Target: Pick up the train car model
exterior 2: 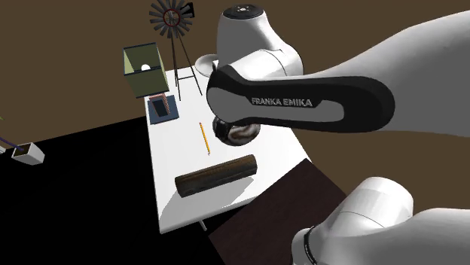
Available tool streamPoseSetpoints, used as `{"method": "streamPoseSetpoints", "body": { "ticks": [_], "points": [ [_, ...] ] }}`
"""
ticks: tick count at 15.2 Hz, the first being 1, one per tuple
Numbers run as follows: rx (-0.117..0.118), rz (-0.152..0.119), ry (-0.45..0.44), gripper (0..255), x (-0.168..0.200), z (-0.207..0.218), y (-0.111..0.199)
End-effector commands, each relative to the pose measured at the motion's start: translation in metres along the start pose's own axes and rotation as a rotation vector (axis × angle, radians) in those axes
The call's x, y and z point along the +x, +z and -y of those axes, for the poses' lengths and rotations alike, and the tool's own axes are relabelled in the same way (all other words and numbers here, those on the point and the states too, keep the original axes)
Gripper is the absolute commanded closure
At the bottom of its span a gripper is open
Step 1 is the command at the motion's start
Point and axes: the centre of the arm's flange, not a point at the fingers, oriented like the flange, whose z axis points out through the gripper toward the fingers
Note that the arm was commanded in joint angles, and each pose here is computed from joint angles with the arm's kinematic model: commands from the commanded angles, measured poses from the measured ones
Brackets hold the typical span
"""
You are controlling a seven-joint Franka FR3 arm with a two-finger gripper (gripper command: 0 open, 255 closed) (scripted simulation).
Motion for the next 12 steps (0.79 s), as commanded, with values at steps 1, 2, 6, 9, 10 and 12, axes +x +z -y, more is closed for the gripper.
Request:
{"method": "streamPoseSetpoints", "body": {
  "ticks": [1,2,6,9,10,12],
  "points": [
    [0.001,0.009,-0.072,0,0.007,0.007,0.028],
    [0.002,0.014,-0.105,0,0.01,0.01,0.041],
    [0.007,0.035,-0.24,0,0.019,0.022,0.092],
    [0.01,0.05,-0.342,0,0.024,0.032,0.131],
    [0.011,0.055,-0.375,0,0.025,0.035,0.143],
    [0.014,0.066,-0.443,0,0.028,0.042,0.169]
  ]
}}
